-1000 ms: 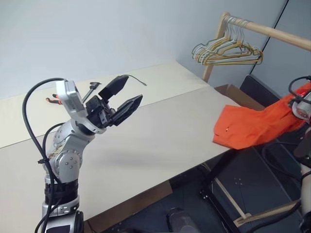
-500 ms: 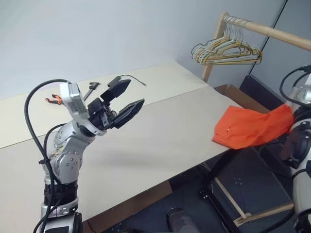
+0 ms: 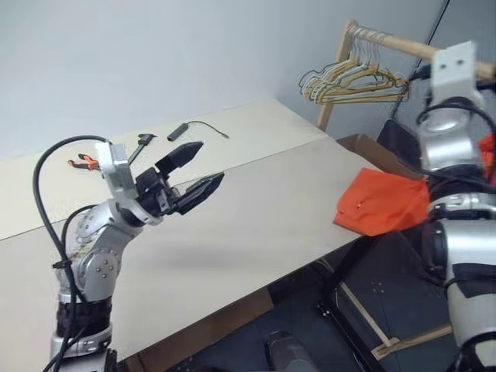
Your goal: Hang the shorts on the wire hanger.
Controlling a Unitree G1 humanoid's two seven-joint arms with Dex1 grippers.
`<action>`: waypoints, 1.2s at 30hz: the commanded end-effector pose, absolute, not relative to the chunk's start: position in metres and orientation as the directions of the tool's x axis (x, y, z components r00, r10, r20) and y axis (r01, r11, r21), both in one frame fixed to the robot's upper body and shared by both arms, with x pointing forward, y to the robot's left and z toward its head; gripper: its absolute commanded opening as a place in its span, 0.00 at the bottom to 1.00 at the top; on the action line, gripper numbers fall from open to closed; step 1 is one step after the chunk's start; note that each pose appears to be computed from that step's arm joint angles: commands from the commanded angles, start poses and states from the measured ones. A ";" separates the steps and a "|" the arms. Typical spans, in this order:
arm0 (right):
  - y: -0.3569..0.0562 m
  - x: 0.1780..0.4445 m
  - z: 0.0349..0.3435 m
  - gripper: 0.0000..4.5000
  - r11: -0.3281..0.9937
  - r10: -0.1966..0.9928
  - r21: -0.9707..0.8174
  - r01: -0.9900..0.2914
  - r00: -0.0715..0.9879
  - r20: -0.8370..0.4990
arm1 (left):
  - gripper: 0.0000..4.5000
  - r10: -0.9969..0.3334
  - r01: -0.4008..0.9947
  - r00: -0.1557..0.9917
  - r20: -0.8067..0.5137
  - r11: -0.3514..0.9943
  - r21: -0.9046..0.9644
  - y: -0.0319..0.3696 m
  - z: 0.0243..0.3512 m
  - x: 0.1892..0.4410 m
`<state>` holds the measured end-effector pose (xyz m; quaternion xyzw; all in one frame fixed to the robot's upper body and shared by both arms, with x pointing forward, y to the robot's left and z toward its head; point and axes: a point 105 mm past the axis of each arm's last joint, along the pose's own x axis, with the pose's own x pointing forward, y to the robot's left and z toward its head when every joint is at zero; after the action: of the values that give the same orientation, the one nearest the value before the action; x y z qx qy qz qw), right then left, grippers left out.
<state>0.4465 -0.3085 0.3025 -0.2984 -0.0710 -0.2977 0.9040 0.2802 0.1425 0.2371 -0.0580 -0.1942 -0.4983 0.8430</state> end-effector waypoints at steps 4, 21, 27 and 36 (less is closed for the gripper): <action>-0.236 0.461 0.284 1.00 0.833 -0.125 -0.509 0.219 0.969 0.212 | 1.00 -0.787 0.794 0.527 0.321 0.590 0.144 0.167 0.242 0.266; -0.086 0.366 0.184 1.00 0.293 0.780 -0.730 -0.617 0.596 -0.191 | 1.00 -0.628 0.620 0.777 0.049 0.777 0.109 0.211 0.174 0.234; -0.074 0.350 0.174 1.00 0.187 0.835 -0.718 -0.671 0.493 -0.243 | 1.00 -0.604 0.598 0.797 0.006 0.791 0.128 0.211 0.161 0.224; -0.058 0.340 0.163 1.00 0.107 0.873 -0.714 -0.692 0.409 -0.266 | 1.00 -0.586 0.579 0.810 0.013 0.804 0.133 0.210 0.160 0.220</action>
<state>0.3452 -0.0639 0.1567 -0.3998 -0.0875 0.5250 0.7462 0.2216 0.2134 0.1503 0.0453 -0.0074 -0.3050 0.9512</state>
